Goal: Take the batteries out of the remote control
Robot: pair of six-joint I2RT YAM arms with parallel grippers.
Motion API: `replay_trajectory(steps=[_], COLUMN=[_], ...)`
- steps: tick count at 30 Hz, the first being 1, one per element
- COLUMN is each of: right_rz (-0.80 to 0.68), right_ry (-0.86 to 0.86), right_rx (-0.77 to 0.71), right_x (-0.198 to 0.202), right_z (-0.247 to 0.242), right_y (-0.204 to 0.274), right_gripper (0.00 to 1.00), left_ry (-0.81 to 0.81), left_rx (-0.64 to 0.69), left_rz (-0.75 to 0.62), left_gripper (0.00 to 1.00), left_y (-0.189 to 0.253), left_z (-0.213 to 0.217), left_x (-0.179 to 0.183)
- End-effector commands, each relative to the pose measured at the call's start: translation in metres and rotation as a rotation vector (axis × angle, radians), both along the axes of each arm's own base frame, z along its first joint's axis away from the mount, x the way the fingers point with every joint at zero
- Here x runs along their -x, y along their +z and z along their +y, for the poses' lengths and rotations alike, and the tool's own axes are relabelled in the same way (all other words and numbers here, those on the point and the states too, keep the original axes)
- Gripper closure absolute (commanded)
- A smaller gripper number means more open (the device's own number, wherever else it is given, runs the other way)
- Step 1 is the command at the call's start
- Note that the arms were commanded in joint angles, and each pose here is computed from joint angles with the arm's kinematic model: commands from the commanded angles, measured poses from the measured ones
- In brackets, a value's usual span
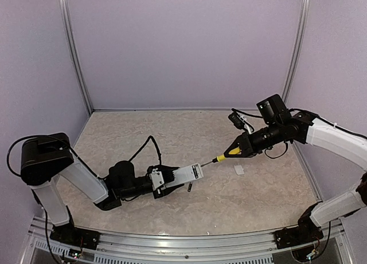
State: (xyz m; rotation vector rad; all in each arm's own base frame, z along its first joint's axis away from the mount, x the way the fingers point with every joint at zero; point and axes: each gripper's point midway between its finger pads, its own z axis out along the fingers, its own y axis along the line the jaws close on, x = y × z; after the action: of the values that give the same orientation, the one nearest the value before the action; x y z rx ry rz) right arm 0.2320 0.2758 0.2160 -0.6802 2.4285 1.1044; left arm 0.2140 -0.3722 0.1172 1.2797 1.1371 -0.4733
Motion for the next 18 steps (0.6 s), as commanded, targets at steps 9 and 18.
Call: replay_trajectory(steps=[9,18], right_rz=[0.061,0.040], right_ry=[0.029,0.002], right_rx=[-0.019,0.036], right_x=[0.009,0.002], right_z=[0.017,0.023], right_y=[-0.018,-0.028], right_gripper=[1.00,1.00], left_ry=[0.014,0.018], left_rx=[0.069,0.078], left_rz=[-0.029,-0.034], left_gripper=[1.00,1.00], left_y=[0.022,0.027], left_z=[-0.003,-0.002], left_x=[-0.006,-0.006])
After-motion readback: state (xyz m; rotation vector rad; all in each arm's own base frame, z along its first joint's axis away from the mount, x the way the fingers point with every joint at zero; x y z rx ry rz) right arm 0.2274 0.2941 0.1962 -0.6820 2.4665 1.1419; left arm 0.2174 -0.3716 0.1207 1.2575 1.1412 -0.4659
